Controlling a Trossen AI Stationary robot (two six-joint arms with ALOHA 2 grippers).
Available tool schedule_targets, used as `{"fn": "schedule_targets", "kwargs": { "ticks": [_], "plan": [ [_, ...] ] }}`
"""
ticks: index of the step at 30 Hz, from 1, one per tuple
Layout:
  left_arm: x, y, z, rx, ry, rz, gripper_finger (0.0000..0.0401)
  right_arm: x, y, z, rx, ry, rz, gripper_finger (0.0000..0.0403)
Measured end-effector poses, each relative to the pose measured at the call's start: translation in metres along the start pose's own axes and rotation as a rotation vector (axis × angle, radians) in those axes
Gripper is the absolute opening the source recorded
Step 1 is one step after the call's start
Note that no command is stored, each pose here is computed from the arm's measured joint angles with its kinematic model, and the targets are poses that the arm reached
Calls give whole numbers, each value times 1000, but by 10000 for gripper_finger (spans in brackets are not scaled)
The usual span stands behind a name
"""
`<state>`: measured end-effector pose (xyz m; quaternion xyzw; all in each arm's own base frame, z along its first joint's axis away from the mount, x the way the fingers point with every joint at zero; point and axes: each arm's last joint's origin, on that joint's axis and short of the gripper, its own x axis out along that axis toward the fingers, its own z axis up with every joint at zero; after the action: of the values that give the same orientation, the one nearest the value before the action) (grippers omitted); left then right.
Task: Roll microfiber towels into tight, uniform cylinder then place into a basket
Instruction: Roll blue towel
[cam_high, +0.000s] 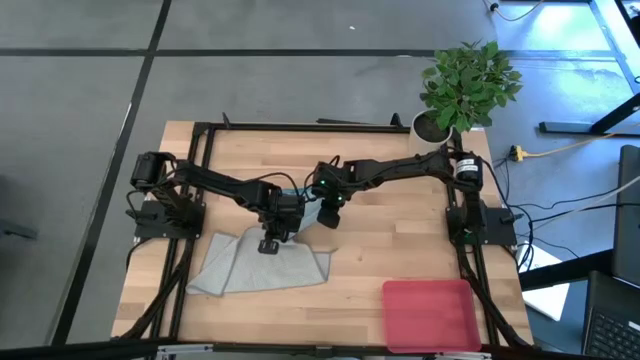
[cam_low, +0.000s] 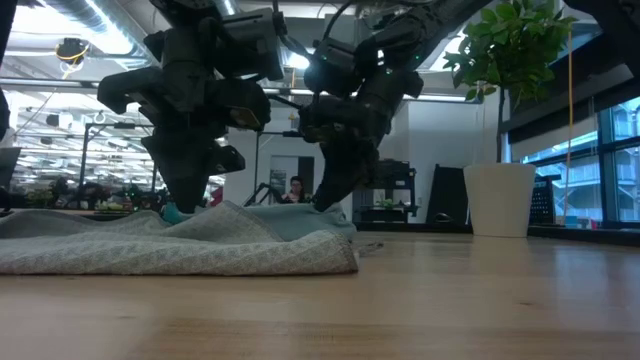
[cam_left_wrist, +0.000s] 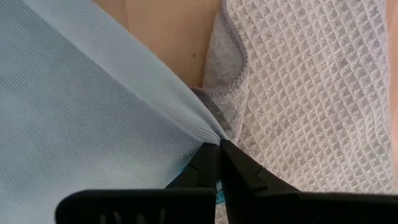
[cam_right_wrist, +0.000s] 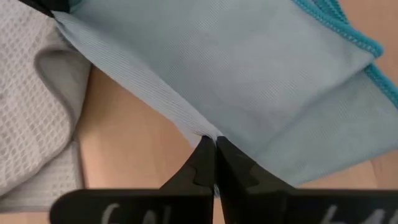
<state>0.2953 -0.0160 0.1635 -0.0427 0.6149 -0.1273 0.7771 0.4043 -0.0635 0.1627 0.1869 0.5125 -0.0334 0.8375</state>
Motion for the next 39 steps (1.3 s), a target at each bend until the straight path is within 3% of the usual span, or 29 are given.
{"fn": "schedule_targets", "kwargs": {
  "ticks": [26,39],
  "plan": [
    [0,0,0,6,-1,5,0,0,-18,8,21,-79,-98,5],
    [0,1,-1,-3,15,23,0,30,-28,5,10,-64,-87,5]
  ]
}}
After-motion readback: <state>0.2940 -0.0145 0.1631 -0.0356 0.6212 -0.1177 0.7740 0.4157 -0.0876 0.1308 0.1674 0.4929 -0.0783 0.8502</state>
